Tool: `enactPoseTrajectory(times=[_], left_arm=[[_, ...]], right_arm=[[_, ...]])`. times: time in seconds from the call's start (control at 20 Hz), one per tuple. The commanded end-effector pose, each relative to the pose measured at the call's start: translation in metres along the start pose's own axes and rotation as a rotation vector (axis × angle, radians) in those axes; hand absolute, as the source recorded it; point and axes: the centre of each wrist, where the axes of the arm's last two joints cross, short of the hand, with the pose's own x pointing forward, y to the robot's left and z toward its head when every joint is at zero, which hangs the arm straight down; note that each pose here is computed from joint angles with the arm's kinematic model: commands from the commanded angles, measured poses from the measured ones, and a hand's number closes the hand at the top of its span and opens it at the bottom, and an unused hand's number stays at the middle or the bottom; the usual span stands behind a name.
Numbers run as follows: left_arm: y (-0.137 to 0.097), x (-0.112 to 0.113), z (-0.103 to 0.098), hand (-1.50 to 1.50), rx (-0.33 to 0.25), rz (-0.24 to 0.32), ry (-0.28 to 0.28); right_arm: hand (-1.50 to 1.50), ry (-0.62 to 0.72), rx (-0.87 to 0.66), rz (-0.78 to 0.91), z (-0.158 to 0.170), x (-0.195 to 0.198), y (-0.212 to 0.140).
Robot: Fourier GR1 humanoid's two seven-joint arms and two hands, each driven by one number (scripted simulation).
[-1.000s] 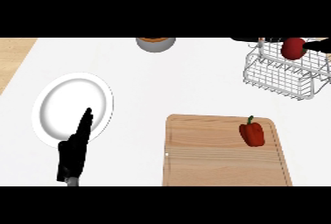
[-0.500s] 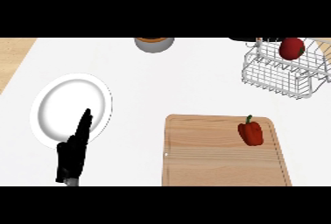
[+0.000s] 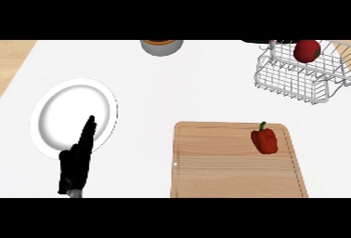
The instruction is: Pick the tomato from the cutting board and place it in the tiered basket
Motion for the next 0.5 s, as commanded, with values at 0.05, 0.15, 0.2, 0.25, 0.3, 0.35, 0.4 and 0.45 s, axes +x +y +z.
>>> enactPoseTrajectory(times=[0.05, 0.15, 0.2, 0.25, 0.3, 0.35, 0.4, 0.45], left_arm=[[-0.006, -0.013, 0.007, 0.0, 0.005, 0.009, 0.063], [0.01, -0.013, 0.006, 0.0, -0.001, 0.004, 0.069], [0.016, -0.013, 0.014, 0.0, 0.016, 0.003, 0.064], [0.011, -0.016, 0.004, 0.0, 0.005, 0.005, 0.069], [0.012, -0.008, 0.0, 0.0, 0.015, 0.021, 0.061], [0.002, -0.013, 0.007, 0.0, -0.004, 0.002, 0.062], [-0.003, -0.013, 0.004, 0.0, -0.004, 0.019, 0.062], [0.001, -0.011, 0.012, 0.0, -0.012, 0.013, 0.071]], right_arm=[[-1.5, 0.021, -0.076, -0.044, 0.015, -0.008, -0.099], [-1.5, 0.032, -0.082, -0.039, 0.024, -0.013, -0.126], [-1.5, 0.031, -0.085, -0.036, 0.033, -0.017, -0.149], [-1.5, 0.027, -0.08, -0.051, 0.036, -0.006, -0.161], [-1.5, 0.04, -0.058, -0.01, 0.044, -0.011, -0.177], [-1.5, 0.025, -0.061, -0.038, 0.047, -0.019, -0.18], [-1.5, 0.029, -0.03, -0.027, 0.051, -0.012, -0.193], [-1.5, 0.017, -0.038, -0.025, 0.059, -0.02, -0.204]])
